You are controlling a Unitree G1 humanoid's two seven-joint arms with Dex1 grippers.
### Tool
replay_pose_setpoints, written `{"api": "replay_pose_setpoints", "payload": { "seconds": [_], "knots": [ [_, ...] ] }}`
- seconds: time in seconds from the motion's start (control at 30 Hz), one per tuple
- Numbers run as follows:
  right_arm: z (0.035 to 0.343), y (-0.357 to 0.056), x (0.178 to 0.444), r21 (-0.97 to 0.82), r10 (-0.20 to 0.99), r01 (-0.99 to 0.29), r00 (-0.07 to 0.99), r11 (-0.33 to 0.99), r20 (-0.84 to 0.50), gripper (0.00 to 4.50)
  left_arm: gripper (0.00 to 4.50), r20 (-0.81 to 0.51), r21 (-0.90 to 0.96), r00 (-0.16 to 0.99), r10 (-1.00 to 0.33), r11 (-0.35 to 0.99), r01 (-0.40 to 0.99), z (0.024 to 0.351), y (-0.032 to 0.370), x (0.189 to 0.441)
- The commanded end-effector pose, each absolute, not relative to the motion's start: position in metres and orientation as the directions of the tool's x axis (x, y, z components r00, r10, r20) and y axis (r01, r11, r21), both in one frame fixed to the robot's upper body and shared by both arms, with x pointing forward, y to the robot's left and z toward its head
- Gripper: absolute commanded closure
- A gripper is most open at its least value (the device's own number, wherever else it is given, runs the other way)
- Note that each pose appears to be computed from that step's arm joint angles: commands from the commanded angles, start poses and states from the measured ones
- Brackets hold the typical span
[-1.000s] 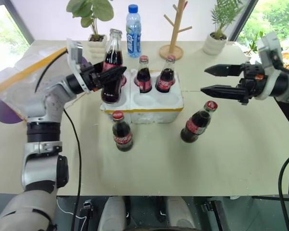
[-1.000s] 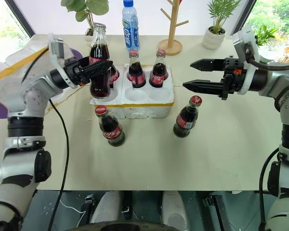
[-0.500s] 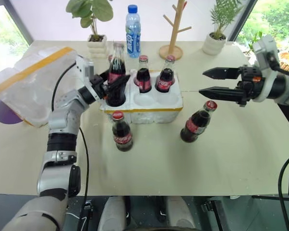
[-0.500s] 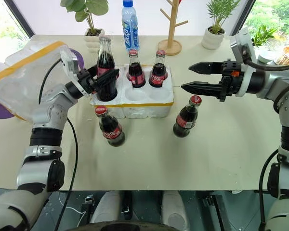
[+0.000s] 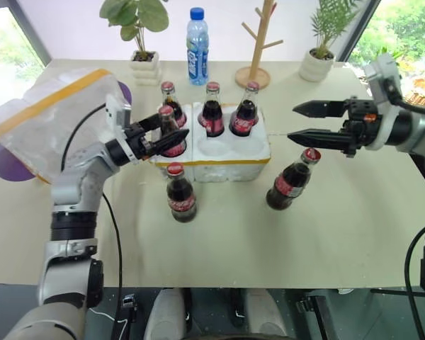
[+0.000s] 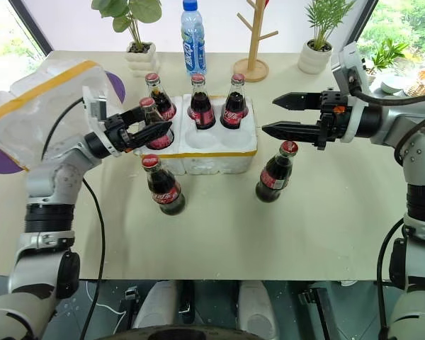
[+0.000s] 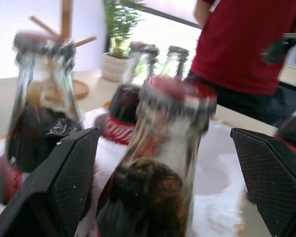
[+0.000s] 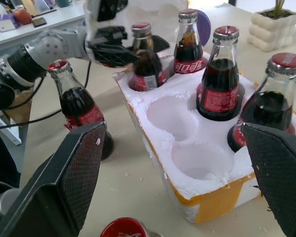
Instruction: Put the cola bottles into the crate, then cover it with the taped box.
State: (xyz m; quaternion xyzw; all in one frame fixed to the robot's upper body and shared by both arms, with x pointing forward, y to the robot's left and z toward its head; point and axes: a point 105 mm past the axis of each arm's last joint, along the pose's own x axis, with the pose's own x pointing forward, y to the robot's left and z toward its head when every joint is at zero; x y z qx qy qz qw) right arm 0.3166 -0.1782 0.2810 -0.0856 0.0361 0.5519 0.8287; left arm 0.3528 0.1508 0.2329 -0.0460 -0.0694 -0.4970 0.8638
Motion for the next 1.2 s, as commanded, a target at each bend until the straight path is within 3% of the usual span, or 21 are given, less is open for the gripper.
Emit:
{"api": "replay_pose_setpoints", "payload": {
  "seconds": [0.03,0.3,0.47,0.63,0.83,1.0,1.2],
  "knots": [
    [0.303,-0.182,0.317,-0.196,0.905,-0.909,0.398,0.368,-0.150,0.00,0.07,0.189,0.068,0.413,-0.891,0.432,0.899,0.278,0.162,0.332],
    [0.321,-0.171,0.311,-0.293,0.915,-0.906,0.363,0.304,-0.175,0.00,0.07,0.055,0.087,0.246,-0.968,0.250,0.964,0.317,0.188,0.283],
    [0.331,-0.158,0.276,-0.296,0.942,-0.931,0.277,0.215,-0.187,0.00,0.07,-0.108,0.059,0.176,-0.978,0.170,0.984,0.299,0.194,0.265],
    [0.324,-0.154,0.243,-0.237,0.945,-0.950,0.253,0.203,-0.205,0.00,0.07,-0.157,0.050,0.161,-0.974,0.155,0.987,0.288,0.195,0.265],
    [0.274,-0.141,0.204,-0.065,0.937,-0.975,0.224,0.214,-0.267,0.00,0.07,-0.214,0.023,0.106,-0.971,0.103,0.994,0.272,0.192,0.264],
    [0.219,-0.136,0.210,-0.056,0.862,-0.923,0.376,0.380,-0.341,0.00,0.07,-0.275,0.014,0.092,-0.957,0.092,0.996,0.262,0.198,0.266],
    [0.175,-0.113,0.211,-0.010,0.851,-0.894,0.431,0.449,-0.301,0.00,0.07,-0.329,0.015,0.099,-0.939,0.100,0.995,0.255,0.208,0.261]
  ]
}}
